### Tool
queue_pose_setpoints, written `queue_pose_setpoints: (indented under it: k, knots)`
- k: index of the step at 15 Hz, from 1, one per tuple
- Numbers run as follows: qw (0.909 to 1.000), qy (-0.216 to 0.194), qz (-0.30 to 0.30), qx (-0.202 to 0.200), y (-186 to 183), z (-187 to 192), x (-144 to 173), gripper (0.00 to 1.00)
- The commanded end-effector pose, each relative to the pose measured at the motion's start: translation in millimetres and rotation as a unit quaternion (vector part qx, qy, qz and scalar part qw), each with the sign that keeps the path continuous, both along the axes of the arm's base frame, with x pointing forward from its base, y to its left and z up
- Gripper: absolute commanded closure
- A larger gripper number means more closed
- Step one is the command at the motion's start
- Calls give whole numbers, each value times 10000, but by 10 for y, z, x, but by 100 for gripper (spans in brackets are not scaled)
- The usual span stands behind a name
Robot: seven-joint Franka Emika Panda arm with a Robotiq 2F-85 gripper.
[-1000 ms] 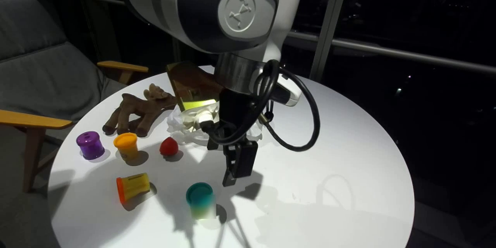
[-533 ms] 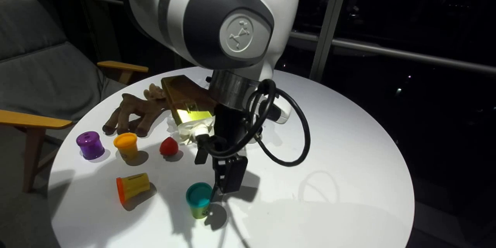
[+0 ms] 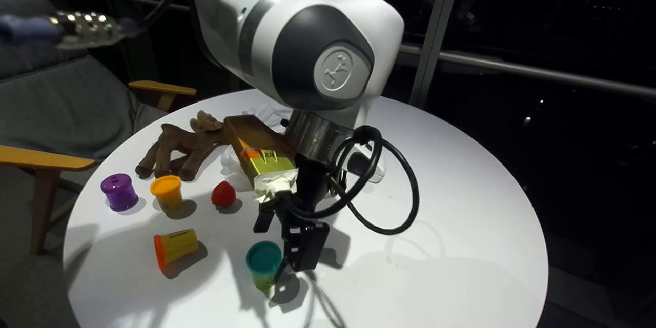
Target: Put the object on the table in the plastic bag
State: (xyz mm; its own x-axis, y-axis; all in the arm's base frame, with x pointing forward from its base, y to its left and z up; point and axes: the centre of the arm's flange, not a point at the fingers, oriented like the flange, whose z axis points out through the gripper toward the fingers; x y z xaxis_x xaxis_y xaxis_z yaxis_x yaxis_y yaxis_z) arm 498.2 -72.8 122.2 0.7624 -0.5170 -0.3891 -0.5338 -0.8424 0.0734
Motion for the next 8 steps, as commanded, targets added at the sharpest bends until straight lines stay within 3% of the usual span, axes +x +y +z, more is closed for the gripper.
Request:
queue_pose_setpoints:
  k: [1, 7, 8]
  knots:
    - [9996, 151, 95, 214, -18, -89, 100, 0]
    - [9988, -25, 391, 294, 135, -237, 79, 0]
    - [9988, -40, 413, 275, 167, -250, 64, 25]
